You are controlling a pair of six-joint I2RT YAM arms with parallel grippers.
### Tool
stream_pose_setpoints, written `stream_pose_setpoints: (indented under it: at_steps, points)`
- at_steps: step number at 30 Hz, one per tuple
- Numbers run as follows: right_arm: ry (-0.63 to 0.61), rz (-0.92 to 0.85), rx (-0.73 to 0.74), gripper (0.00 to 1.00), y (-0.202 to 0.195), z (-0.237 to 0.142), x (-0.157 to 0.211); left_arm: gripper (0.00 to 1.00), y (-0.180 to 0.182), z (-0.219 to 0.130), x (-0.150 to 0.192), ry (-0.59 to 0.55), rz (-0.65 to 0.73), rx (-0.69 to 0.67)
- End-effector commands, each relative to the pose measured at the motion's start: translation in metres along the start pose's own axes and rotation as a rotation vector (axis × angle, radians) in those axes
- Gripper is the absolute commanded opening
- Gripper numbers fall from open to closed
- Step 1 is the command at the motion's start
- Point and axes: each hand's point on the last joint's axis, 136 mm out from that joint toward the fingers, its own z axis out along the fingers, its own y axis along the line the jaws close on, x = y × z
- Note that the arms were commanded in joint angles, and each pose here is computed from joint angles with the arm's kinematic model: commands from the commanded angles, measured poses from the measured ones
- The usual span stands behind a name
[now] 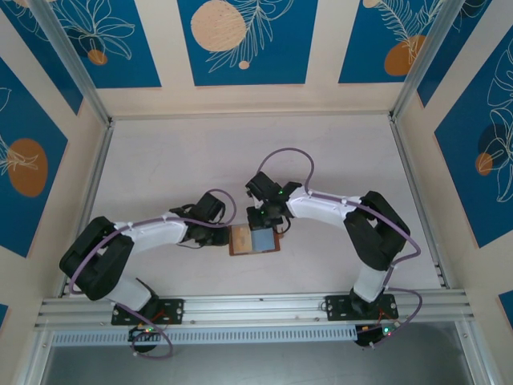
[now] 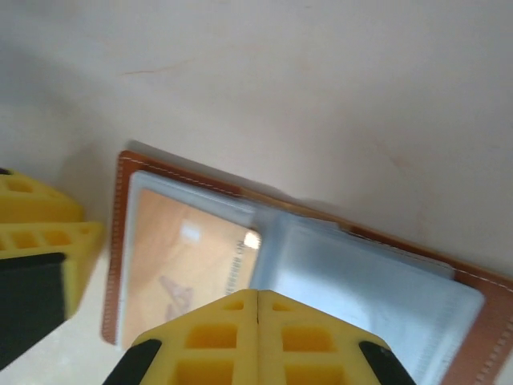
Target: Put the credit cards into the card holder
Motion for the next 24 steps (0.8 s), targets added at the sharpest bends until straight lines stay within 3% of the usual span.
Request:
stream_pose_setpoints:
  at_steps: [1, 5, 24]
  points:
    - [0.012, 0.003, -0.027, 0.02, 0.011, -0.007, -0.004, 0.25, -0.006, 0.023, 0.025, 0.083, 0.016, 0.029]
    - [-0.029, -0.044, 0.121, 0.27, -0.018, -0.022, -0.007, 0.25, -0.005, 0.024, 0.027, 0.086, 0.016, 0.029]
    - [0.08, -0.102, 0.353, 0.32, -0.055, 0.017, 0.016, 0.25, -0.005, 0.026, 0.029, 0.09, 0.015, 0.028]
